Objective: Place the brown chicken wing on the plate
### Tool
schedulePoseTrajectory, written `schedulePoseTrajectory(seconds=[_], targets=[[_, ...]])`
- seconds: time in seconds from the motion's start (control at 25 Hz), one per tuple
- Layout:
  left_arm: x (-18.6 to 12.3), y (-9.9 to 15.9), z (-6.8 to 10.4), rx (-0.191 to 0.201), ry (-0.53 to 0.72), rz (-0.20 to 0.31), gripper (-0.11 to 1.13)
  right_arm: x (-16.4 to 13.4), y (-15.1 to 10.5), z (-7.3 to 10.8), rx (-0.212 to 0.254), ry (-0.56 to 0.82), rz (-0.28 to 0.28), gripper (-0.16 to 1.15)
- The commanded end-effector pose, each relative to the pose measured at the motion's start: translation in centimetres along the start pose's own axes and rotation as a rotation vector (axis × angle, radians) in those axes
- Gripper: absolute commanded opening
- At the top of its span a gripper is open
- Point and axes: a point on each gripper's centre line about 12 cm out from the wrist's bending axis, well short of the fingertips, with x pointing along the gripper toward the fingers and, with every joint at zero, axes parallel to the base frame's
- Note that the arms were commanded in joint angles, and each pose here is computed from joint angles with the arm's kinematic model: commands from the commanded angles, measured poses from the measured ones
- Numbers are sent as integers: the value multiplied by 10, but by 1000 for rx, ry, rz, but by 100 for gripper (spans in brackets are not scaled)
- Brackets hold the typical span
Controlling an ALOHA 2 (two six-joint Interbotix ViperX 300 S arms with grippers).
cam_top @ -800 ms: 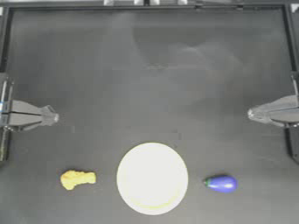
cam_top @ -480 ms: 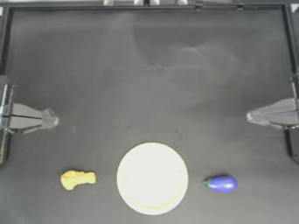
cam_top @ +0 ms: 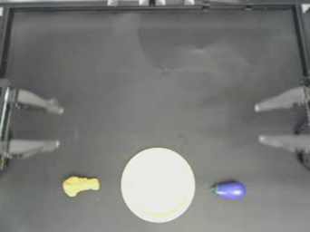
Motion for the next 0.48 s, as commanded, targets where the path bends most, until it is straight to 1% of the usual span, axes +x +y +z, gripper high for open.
schedulePoseTrajectory(seconds=[0.04,0.16,0.28,0.36,0.48], targets=[[5,0,11,8,32,-3,99,2,-1,9,4,-17,-6,96],[6,0,15,8,104,0,104,2,-2,8,13,-9,-7,100],[7,1,16,-2,227,5,103,2,-2,7,22,3,-11,100],[8,2,14,-13,310,9,103,2,-2,7,29,5,-13,100],[13,2,6,-53,448,19,103,1,-3,5,43,9,-16,100]])
